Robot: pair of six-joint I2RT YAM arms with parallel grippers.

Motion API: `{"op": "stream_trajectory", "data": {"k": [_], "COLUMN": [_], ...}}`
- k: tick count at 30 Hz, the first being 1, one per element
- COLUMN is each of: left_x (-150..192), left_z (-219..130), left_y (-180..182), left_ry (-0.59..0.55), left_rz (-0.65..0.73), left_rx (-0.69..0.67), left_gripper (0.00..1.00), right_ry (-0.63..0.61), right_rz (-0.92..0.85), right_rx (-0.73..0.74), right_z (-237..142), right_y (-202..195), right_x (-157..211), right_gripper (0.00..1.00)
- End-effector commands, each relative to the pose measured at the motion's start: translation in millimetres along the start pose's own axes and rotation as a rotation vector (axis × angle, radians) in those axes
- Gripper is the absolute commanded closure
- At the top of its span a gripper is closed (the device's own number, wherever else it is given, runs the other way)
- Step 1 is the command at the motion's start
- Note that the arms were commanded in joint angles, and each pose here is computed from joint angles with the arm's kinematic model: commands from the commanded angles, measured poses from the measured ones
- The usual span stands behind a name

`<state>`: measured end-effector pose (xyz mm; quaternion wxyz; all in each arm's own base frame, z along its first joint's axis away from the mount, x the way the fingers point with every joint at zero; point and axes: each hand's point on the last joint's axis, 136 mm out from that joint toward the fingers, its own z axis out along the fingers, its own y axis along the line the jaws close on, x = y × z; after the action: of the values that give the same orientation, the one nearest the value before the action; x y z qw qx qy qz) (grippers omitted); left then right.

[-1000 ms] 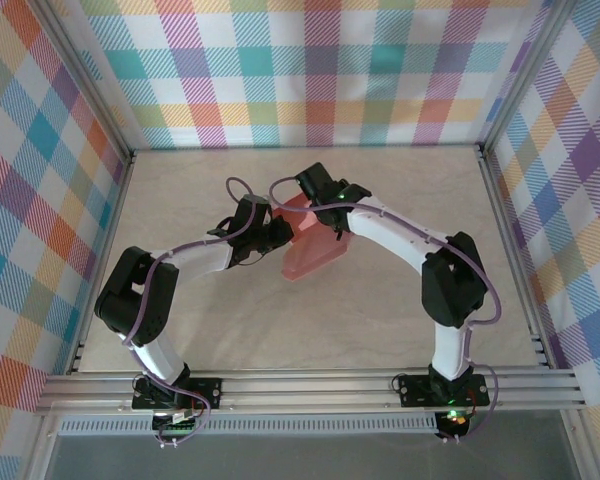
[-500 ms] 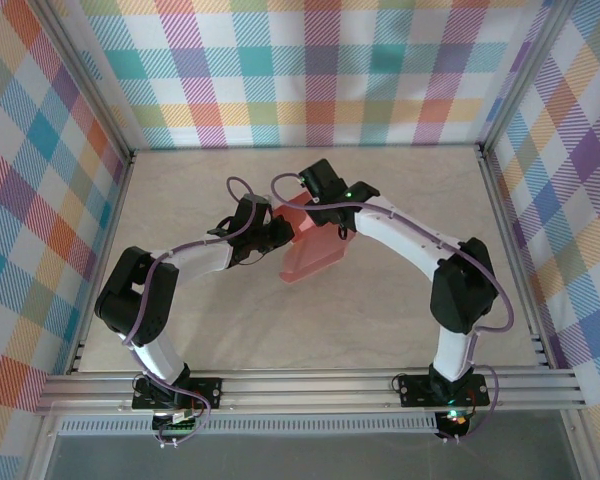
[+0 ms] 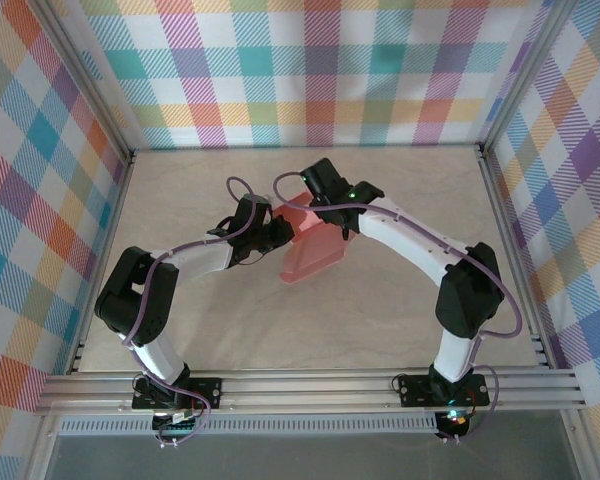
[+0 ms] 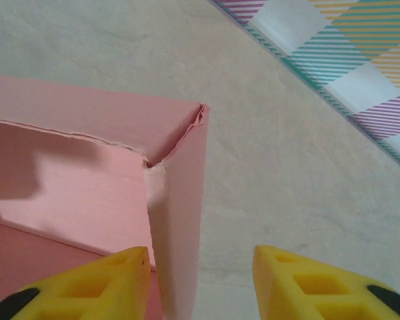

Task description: Fold the paper box

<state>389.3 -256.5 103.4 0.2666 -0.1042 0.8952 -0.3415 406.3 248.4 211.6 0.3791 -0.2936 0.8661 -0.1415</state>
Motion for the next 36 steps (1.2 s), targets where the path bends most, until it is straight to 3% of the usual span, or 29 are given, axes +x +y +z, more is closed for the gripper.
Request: {"op": "stream_trajectory", "data": {"k": [1, 8, 18, 28, 29, 30, 31, 36], "left_x": [-15, -15, -15, -15, -15, -15, -15, -13], "left_z": [-8, -7, -5, -6, -6, -6, -6, -5], "left_y": [-26, -26, -26, -26, -25, -26, -25, -23], "left_ry": [-0.037, -0.036, -0.030, -0.030, -0.030, -0.031, -0.030, -0.023], "left_rz": [0.028, 0.027, 0.028, 0.030, 0.030, 0.029, 0.029, 0.025], "left_rx": [0.073, 0.071, 0.067, 0.066, 0.064, 0.065, 0.062, 0.053], "left_gripper": [1.00, 1.00, 1.00, 1.00, 1.00, 1.00, 1.00, 1.00], "right_ry": [0.049, 0.097, 0.107, 0.122, 0.119, 0.112, 0.099, 0.020], "right_rz": [-0.061, -0.119, -0.206, -0.197, -0.187, -0.173, -0.150, -0.035], "right_rx": [0.052, 0.086, 0.172, 0.183, 0.179, 0.169, 0.149, 0.070], "right_z": [10, 24, 28, 33, 32, 31, 28, 7], "right_y": [2, 8, 7, 13, 12, 13, 15, 12], "right_x": [8, 17, 13, 15, 14, 13, 10, -10], "right_gripper": [0.59, 0.67, 1.00, 1.00, 0.95, 0.80, 0.72, 0.52]}}
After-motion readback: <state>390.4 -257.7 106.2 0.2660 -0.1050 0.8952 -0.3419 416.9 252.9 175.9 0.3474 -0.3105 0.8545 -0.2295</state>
